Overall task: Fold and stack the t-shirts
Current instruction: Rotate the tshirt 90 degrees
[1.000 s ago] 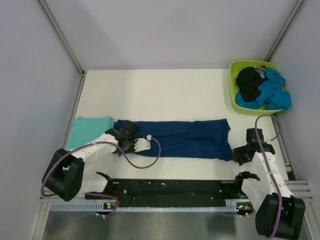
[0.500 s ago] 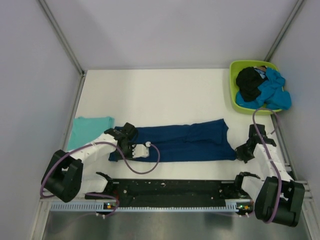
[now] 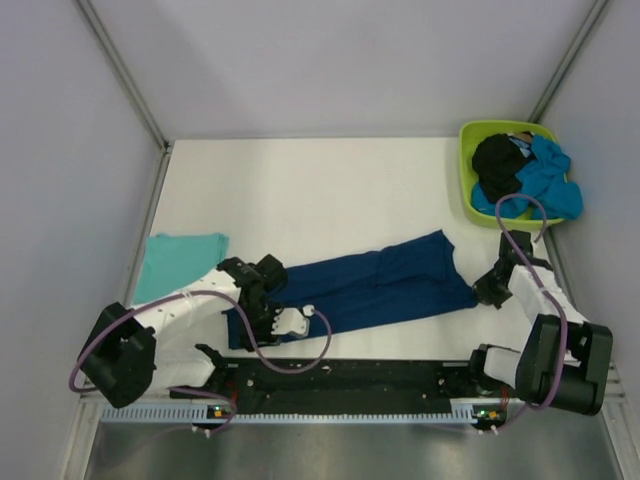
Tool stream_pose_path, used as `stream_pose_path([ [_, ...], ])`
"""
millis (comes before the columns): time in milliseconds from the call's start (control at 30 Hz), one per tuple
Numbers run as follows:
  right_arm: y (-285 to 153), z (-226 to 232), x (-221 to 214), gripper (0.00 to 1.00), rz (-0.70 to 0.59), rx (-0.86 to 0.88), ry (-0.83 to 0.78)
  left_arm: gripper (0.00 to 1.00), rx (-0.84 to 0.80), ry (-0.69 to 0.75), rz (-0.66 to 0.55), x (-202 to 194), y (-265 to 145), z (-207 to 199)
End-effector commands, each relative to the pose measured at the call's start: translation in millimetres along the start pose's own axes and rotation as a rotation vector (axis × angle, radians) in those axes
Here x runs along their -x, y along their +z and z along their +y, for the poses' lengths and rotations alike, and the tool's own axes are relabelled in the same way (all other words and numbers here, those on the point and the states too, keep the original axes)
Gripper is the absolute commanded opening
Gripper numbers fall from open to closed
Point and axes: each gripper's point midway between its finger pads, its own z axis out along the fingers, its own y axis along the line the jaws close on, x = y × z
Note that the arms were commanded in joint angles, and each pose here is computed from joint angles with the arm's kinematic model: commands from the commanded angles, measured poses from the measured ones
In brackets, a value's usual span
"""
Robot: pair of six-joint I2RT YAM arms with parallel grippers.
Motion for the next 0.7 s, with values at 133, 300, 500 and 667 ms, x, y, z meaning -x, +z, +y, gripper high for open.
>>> stream_pose_path([
  [133, -2, 28, 37, 0.00, -0.126, 0.050, -0.132, 0.57, 0.215, -0.137, -0.303, 45, -118, 54],
  [300, -4, 34, 43, 0.00, -0.150, 0.058, -0.182, 0.51, 0.432, -0.441, -0.214, -3, -125, 156],
  [500, -12, 42, 49, 0.00, -0.192, 0.079, -0.245, 0.57, 0.421, -0.500, -0.170, -28, -82, 195],
  [667, -15, 48, 47, 0.00, -0.199, 0.104, -0.277, 0.52, 0.286, -0.505, -0.121, -39, -40, 164],
])
